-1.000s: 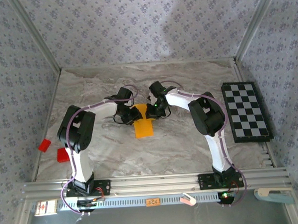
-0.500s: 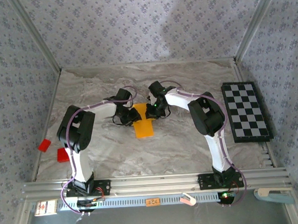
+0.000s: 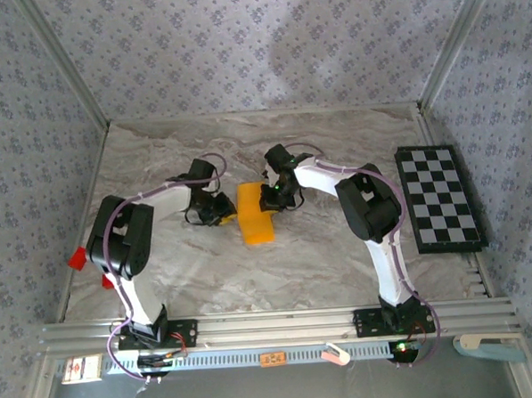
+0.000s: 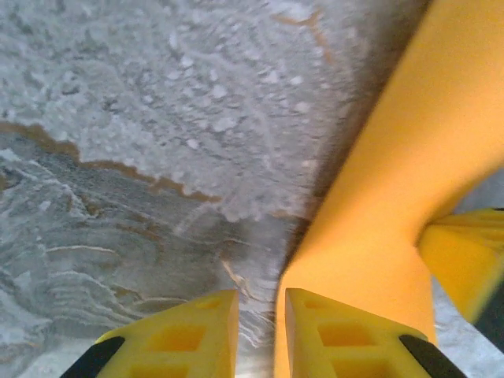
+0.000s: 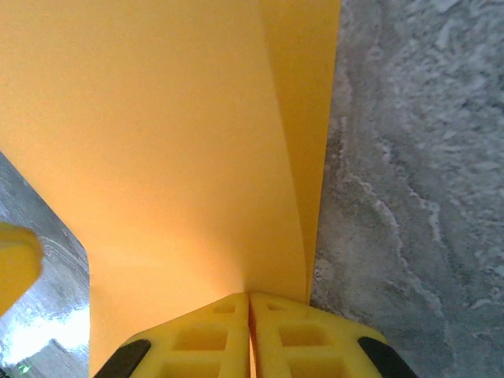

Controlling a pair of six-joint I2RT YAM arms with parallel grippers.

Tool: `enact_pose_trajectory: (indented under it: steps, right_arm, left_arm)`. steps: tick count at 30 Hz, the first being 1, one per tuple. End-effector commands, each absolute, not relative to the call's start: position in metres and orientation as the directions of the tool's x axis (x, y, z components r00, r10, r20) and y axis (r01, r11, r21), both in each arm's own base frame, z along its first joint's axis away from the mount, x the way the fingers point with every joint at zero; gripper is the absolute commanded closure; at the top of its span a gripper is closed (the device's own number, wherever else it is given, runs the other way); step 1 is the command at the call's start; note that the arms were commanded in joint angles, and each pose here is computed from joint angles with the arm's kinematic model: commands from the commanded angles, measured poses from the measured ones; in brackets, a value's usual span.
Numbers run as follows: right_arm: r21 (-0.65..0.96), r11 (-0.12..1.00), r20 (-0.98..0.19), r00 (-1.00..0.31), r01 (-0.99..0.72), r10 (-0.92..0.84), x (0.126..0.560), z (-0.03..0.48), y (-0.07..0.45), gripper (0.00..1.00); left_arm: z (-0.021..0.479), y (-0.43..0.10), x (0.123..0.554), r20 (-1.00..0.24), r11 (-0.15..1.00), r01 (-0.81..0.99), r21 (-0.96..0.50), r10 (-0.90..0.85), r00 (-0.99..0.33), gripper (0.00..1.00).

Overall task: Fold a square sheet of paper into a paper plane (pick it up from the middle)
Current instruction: First fold in half a square sheet of paper at the center of the table.

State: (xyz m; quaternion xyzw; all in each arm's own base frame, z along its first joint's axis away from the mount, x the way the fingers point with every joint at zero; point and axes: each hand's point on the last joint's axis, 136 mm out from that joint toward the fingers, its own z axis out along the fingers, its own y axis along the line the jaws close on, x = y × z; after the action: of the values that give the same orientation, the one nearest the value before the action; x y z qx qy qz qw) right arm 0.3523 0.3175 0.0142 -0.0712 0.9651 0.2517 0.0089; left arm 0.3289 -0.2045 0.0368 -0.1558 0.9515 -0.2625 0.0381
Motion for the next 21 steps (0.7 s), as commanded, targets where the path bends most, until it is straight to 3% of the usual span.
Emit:
enact_pose_trajectory:
  steps: [1,10,21]
  right_arm:
    - [0.187,0.978,0.155,-0.98,-0.093,-0.123,0.307,-0.07,0.252,0.89]
    - [0.177,0.977,0.168,-0.975,-0.115,-0.145,0.306,-0.073,0.25,0.9]
    - [0.142,0.979,0.18,-0.969,-0.145,-0.17,0.304,-0.074,0.242,0.91]
  left_arm:
    - [0.078,-0.233,0.336,-0.034,0.746,-0.193,-0.637,-0.278,-0.96,0.77]
    - [0.058,-0.261,0.355,-0.043,0.735,-0.133,-0.665,-0.216,-0.976,0.78]
    - [0.011,-0.227,0.353,0.013,0.766,-0.193,-0.613,-0.235,-0.972,0.78]
